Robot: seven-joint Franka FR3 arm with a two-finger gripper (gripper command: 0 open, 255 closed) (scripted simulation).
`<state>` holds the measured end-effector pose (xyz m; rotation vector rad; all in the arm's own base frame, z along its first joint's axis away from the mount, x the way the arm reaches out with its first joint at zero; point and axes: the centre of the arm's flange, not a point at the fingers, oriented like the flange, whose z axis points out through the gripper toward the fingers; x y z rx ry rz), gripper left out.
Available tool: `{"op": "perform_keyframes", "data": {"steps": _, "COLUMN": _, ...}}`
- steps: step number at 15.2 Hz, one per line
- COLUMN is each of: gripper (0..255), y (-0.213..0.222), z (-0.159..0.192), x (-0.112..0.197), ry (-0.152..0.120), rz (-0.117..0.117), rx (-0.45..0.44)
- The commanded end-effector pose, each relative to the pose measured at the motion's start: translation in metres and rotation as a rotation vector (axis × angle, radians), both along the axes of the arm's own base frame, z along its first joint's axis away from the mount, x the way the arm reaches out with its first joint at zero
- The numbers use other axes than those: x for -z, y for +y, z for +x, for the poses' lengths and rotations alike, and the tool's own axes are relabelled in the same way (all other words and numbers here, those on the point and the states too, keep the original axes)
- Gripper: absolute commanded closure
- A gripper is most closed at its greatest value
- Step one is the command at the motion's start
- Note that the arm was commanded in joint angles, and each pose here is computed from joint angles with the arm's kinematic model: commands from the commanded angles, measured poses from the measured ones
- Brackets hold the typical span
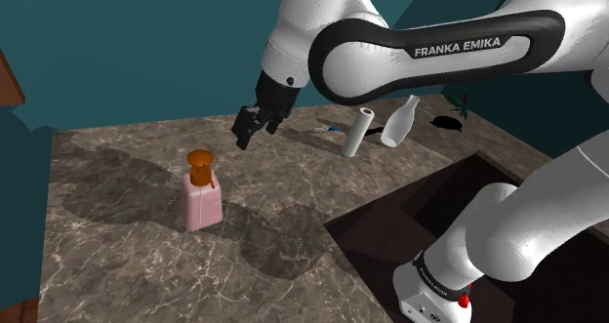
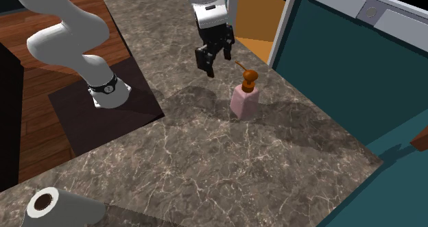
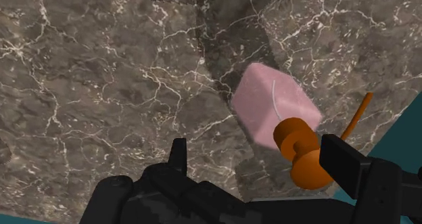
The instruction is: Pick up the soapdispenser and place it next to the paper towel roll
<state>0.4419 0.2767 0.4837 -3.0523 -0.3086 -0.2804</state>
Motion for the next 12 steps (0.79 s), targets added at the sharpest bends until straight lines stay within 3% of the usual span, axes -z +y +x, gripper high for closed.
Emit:
{"op": "perform_keyframes", "data": {"steps": 1, "gripper": 0, "y": 0.022, "z": 0.008, "x": 0.011, "ry": 0.001, "rz": 0.005, "rx": -0.006}}
{"op": "perform_keyframes", "data": {"steps": 7, "gripper": 0, "y": 0.087, "z": 0.033, "x": 0.044, "ry": 0.004, "rz": 0.016, "rx": -0.024}}
{"op": "perform_keyframes", "data": {"steps": 12, "gripper": 0, "y": 0.092, "z": 0.037, "x": 0.066, "ry": 0.004, "rz": 0.016, "rx": -0.025}}
